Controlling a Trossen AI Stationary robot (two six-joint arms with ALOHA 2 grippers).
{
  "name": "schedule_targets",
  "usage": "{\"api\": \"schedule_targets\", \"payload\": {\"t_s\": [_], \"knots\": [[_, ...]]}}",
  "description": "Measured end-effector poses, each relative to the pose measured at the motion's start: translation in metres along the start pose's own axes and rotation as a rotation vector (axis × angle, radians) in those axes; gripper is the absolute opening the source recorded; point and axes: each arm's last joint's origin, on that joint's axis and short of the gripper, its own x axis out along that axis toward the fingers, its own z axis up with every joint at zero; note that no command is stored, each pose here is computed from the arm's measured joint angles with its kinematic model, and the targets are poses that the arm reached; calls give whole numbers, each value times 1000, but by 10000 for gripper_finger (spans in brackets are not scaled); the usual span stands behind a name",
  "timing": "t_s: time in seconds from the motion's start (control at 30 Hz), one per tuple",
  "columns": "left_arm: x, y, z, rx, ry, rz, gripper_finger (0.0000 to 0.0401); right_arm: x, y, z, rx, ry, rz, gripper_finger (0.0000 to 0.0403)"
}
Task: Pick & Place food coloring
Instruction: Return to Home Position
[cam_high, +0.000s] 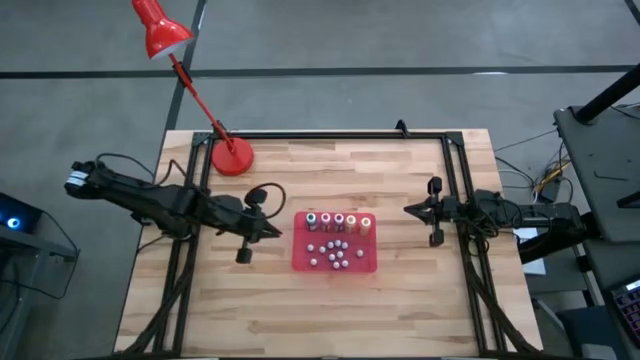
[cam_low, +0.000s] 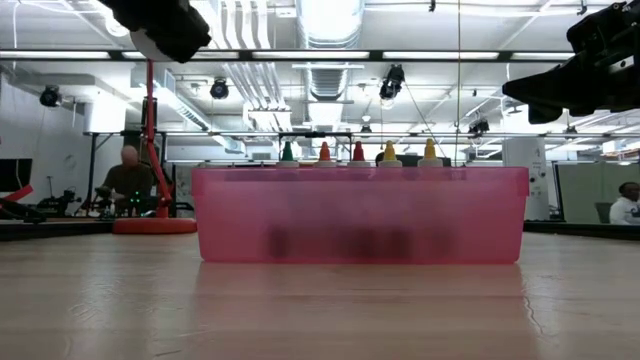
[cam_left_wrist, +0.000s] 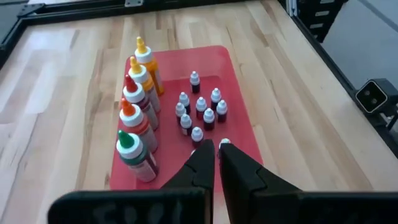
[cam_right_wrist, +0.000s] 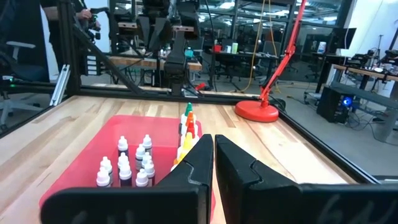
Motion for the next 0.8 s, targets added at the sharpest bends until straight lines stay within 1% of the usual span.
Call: {"api": "schedule_targets", "payload": {"t_s": [0.2, 0.33, 0.53, 0.73, 0.8], "knots": [[-9, 1, -5, 2, -34, -1, 0, 0, 0, 0, 0, 0, 0, 9], [-11, 1, -2, 46, -69, 0, 0, 0, 0, 0, 0, 0, 0, 8], [-13, 1, -2, -9, -74, 8, 0, 0, 0, 0, 0, 0, 0, 8], [-13, 2, -3, -10, -64, 36, 0, 0, 0, 0, 0, 0, 0, 8], [-13, 3, -3, 8, -63, 59, 0, 0, 0, 0, 0, 0, 0, 9]]}}
